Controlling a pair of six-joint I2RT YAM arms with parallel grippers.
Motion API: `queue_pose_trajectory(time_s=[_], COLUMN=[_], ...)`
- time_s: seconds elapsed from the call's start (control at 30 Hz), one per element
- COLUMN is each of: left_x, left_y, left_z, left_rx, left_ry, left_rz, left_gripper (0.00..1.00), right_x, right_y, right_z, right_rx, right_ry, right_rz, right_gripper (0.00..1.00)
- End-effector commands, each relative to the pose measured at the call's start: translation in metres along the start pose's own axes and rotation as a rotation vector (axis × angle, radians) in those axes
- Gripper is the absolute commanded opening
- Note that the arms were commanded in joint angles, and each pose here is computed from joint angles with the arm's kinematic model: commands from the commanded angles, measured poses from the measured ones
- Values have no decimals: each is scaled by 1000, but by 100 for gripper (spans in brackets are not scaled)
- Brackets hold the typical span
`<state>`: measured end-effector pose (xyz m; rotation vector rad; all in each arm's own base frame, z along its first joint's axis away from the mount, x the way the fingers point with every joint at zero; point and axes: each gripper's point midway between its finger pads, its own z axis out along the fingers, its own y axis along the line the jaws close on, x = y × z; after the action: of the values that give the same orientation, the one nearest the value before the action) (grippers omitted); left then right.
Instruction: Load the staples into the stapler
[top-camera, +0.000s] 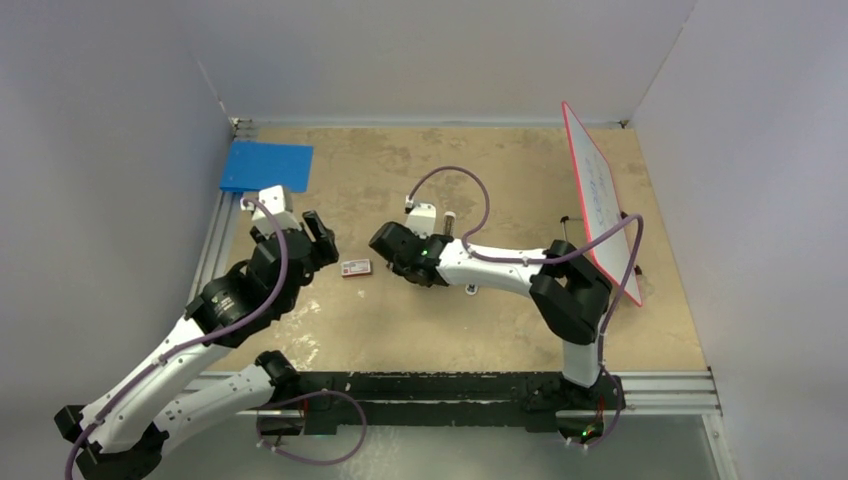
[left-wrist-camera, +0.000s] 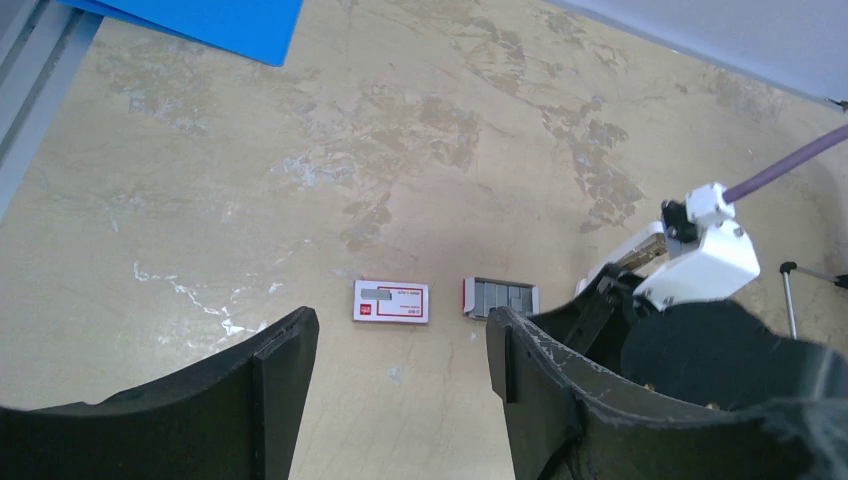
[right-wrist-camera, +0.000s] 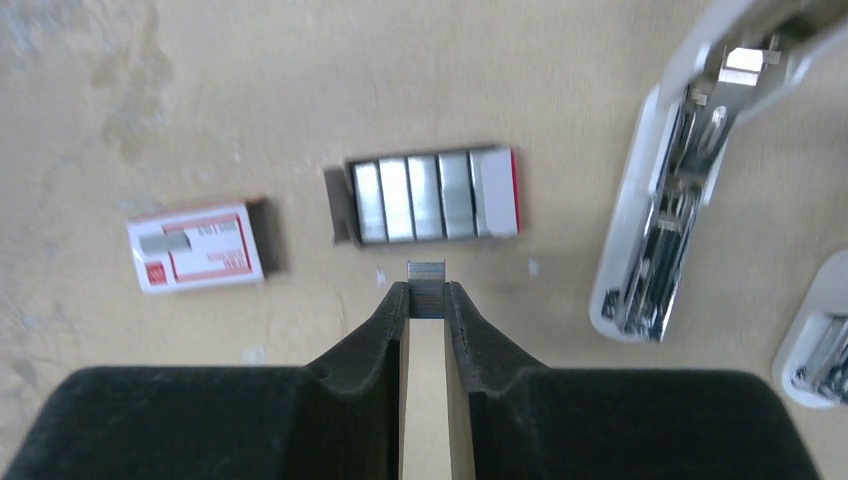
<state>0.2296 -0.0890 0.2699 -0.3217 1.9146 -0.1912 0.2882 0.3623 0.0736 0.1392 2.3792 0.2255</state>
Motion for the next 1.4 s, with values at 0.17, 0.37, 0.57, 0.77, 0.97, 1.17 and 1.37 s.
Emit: queue_pose_trajectory(time_s=[0.17,0.37,0.57,0.77,0.97,1.17,1.37], left_x=[-8,-7,-6,-6,-7,-7,-6], left_y=[-5,-6,-11,-13,-13,-12,-13], left_z=[-2,-2,-2,-2,-2,-3,-2], left_rx=[28,33,57,71,71,72,73], left_ry=[-24,-19,-13,-11,-14,-15,-12], left_rz=[-31,-28,-17,-10,-11,-13,-11], left_gripper=[63,63,63,63,63,63,63], right_x=[71,97,99,101,102,105,106], right_y=[-6,-20,-25,-25,-35,-37,-42], right_z=[-40,-36,-35,-35,-26,-17,-14], right_rx=[-25,18,51,50,97,104,139], right_ry=[145,195,206,222,222,233,232], right_rz=[-18,-35,-50,-102,-141,-142,-148], right_gripper=[18,19,27,45,41,35,23])
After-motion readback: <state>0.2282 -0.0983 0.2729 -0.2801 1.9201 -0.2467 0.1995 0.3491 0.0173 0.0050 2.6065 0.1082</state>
